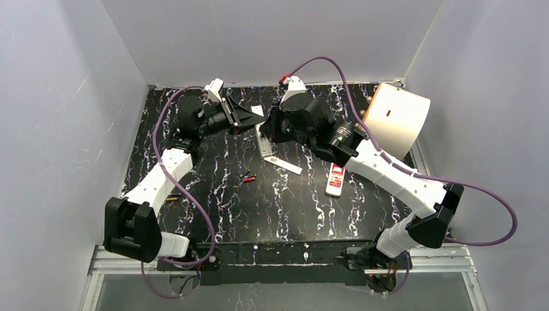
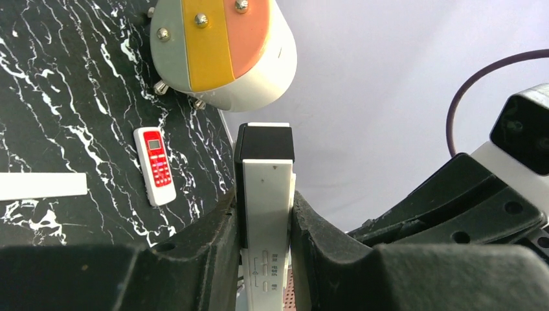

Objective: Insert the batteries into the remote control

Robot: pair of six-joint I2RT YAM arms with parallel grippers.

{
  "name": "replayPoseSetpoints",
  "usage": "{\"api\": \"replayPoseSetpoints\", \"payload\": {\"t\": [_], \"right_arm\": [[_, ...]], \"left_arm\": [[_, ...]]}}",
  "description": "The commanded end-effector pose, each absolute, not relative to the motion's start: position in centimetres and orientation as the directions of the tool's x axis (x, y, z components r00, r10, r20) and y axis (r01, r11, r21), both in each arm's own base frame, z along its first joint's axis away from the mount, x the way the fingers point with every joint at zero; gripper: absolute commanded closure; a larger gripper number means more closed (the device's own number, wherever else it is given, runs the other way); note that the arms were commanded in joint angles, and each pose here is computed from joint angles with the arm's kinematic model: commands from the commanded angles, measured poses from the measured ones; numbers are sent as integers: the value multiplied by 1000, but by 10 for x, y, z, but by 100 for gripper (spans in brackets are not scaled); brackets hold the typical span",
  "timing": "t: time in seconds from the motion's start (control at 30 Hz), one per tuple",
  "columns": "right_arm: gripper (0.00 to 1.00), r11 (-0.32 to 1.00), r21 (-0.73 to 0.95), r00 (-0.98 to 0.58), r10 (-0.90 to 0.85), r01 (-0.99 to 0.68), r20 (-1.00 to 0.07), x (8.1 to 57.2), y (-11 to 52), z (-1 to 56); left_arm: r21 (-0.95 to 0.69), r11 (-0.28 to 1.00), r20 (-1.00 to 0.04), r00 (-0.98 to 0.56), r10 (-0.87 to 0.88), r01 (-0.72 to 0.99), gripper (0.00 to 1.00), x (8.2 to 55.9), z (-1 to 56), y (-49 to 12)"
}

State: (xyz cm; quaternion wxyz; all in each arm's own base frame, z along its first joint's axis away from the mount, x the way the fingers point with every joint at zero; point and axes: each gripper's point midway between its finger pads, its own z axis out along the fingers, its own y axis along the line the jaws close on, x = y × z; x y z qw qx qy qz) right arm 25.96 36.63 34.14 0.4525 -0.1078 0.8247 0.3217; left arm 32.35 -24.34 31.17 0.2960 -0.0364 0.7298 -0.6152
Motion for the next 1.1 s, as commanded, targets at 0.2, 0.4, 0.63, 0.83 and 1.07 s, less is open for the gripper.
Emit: {"api": "replayPoseSetpoints", "payload": {"t": [0.2, 0.4, 0.63, 0.83, 1.07], "right_arm": [[92, 742, 383, -474, 100, -550, -875, 262, 369, 367], [92, 730, 385, -480, 90, -564, -873, 259, 372, 360], [91, 737, 376, -481, 79, -561, -873, 258, 368, 352], [84, 727, 379, -483, 75, -572, -872, 253, 366, 349], [79, 721, 385, -477, 85, -576, -875, 250, 362, 341]], "left_arm": [[-914, 164, -406, -817, -410, 372, 100, 322, 347, -248], [-915, 158, -402, -810, -427, 371, 100, 323, 350, -247], [-925, 148, -379, -810, -447, 351, 100, 325, 350, -247], [-932, 137, -360, -808, -467, 336, 100, 326, 350, -245], [-947, 115, -318, -814, -487, 301, 100, 330, 351, -246]]}}
